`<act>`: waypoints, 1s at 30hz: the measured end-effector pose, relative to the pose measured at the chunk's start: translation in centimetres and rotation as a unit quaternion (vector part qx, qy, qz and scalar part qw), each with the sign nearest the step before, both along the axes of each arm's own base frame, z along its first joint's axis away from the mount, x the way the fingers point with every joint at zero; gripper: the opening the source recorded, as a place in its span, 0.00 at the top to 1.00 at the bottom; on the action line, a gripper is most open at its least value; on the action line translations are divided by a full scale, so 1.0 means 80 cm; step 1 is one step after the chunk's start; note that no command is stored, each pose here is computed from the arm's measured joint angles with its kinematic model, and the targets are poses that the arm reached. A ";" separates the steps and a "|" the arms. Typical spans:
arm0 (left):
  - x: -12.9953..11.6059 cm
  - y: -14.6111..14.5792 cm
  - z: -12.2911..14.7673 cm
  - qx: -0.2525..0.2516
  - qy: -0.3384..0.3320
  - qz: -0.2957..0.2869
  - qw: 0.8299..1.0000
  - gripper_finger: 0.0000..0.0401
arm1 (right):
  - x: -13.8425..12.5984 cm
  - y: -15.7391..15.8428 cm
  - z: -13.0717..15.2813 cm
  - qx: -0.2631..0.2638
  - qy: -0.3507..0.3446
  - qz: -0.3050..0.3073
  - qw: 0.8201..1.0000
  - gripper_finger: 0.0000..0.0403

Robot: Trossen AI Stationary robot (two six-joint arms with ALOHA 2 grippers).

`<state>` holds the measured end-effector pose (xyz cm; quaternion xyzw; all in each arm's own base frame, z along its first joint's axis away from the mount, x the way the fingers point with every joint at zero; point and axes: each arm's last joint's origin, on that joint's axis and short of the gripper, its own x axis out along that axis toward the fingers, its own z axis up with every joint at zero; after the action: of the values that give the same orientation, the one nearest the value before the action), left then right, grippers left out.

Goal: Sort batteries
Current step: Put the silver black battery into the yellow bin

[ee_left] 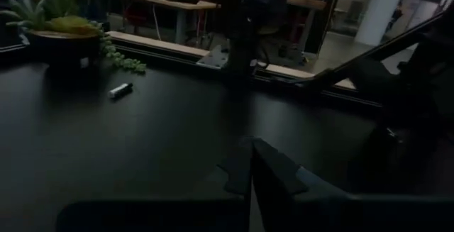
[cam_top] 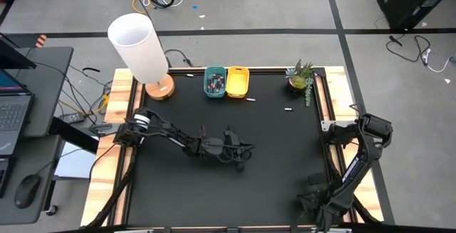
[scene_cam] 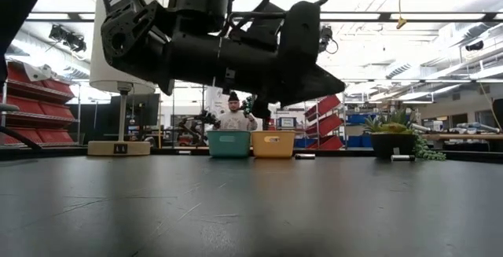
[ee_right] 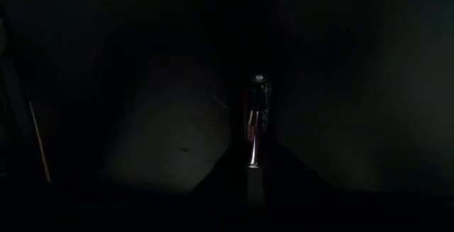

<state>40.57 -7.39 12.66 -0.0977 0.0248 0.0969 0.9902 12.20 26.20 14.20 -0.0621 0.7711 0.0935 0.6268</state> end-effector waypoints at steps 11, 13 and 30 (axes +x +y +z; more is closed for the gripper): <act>-0.097 0.020 0.065 0.002 0.042 0.022 0.999 0.94 | 0.042 -0.031 0.054 0.006 -0.167 -0.011 0.986 0.98; -0.120 0.025 0.070 0.001 0.039 0.027 0.999 0.94 | 0.057 -0.044 0.064 0.002 -0.196 -0.016 0.980 0.98; -0.217 0.047 0.029 -0.001 0.026 0.118 0.993 0.94 | 0.196 -0.252 0.130 -0.144 -0.414 -0.138 0.888 0.98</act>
<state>23.24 -3.61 14.97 -0.0980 0.0385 0.2152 0.9709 27.86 6.08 24.60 -0.0772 0.4472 -0.1401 0.8800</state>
